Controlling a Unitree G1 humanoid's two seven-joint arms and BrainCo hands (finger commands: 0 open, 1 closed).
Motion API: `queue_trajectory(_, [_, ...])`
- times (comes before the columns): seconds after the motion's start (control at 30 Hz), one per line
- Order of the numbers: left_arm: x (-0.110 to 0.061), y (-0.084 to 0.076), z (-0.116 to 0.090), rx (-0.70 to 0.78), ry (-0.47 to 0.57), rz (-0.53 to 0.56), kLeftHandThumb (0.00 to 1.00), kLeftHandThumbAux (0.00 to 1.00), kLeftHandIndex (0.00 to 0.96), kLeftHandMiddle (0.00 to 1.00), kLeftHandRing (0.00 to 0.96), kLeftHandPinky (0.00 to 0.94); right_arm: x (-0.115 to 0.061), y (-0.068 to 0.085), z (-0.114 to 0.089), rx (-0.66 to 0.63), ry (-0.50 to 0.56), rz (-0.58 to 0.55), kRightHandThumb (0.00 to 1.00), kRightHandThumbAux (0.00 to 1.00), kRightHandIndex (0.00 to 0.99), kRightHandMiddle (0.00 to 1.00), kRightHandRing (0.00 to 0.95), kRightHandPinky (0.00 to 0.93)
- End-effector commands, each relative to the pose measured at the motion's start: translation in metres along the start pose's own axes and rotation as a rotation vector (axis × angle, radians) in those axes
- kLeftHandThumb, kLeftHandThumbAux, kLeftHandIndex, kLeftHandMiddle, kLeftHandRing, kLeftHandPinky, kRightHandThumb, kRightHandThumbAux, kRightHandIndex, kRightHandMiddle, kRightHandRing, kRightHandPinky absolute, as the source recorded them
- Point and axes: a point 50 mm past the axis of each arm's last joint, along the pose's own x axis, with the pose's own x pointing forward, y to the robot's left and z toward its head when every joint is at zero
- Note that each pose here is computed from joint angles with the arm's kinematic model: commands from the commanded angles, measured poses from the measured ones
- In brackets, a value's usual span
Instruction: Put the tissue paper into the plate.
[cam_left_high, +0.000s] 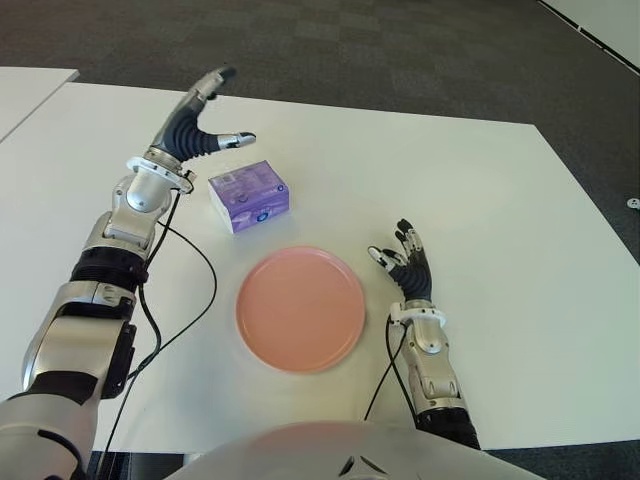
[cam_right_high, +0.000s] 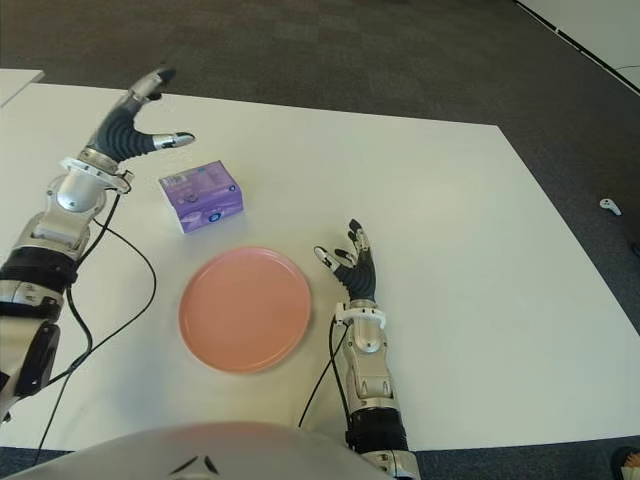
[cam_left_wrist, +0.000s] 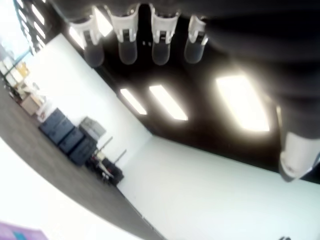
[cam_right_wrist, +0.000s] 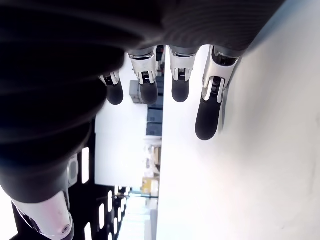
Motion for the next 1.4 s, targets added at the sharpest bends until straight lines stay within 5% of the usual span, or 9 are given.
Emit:
queue_trajectory(0.03, [-0.002,-0.029,0.001,0.056,-0.016,-0.151,0.145,0.477,0.0,0.0,0.0,0.0,-0.022,0.001,-0.046,-0.002,0.257,-0.002,0.096,0.738,0.0,0.0,0.0,0.0])
queue_trajectory(0.3, [-0.003,-0.045,-0.004,0.27,-0.025,-0.332,0.141,0.441,0.0,0.0,0.0,0.0,-0.022,0.004,-0.046,0.002,0.255,-0.003,0.097,0.739,0.0,0.0,0.0,0.0])
queue_trajectory(0.67, [-0.008,-0.056,-0.017,0.426,-0.007,-0.45,0.08,0.459,0.0,0.0,0.0,0.0,-0.023,0.006,-0.047,0.002,0.251,-0.002,0.093,0.744,0.0,0.0,0.0,0.0])
queue_trajectory(1.4, [-0.007,-0.056,-0.029,0.901,-0.047,-0.404,0.0,0.443,0.0,0.0,0.0,0.0,-0.023,0.005,-0.049,-0.022,0.263,0.018,0.072,0.729,0.0,0.0,0.0,0.0])
